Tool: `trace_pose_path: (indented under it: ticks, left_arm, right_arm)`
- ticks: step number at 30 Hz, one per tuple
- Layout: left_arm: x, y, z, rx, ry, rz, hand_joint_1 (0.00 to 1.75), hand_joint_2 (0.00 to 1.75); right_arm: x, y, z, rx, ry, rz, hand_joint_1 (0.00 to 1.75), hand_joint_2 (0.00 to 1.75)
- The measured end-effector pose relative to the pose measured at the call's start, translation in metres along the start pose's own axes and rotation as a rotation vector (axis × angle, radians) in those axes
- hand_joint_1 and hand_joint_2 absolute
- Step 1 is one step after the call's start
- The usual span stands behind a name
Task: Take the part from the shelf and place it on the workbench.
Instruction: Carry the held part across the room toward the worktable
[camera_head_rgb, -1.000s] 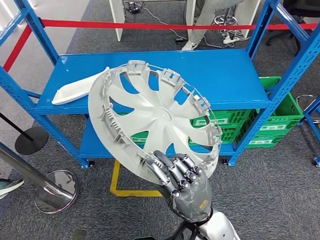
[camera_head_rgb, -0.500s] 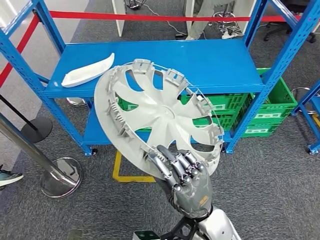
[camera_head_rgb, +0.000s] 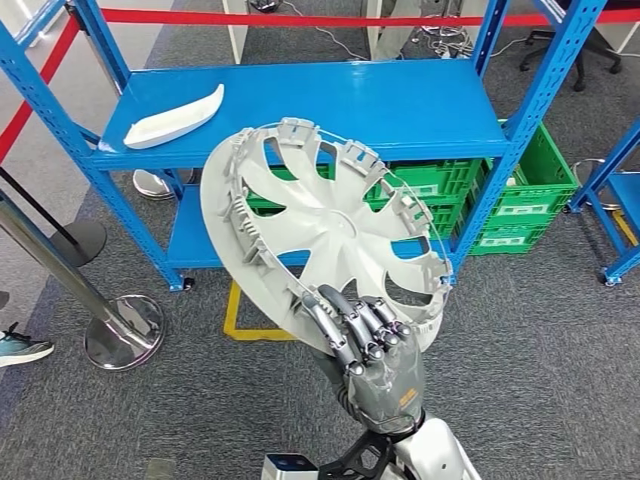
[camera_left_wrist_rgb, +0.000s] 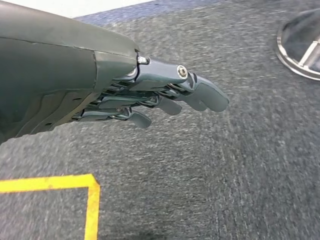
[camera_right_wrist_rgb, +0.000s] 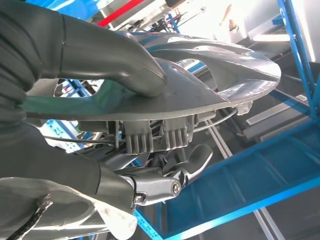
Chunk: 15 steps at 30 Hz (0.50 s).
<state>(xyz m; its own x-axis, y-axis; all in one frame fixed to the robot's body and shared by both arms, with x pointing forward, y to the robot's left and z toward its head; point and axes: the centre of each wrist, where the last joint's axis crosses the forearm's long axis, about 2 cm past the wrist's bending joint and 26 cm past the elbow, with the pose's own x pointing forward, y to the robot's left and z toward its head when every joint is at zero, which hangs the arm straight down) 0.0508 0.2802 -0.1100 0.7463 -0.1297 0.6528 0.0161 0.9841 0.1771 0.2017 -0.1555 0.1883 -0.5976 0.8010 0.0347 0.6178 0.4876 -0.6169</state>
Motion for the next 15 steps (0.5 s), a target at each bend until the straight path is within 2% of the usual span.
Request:
trace_pose_path:
  ticks: [15]
  left_arm:
    - [0.018,-0.002,-0.011,-0.059,-0.016,-0.089,0.00,1.75]
  right_arm:
    - [0.002,-0.017,0.009,-0.002,0.083,0.091,1.75,1.75]
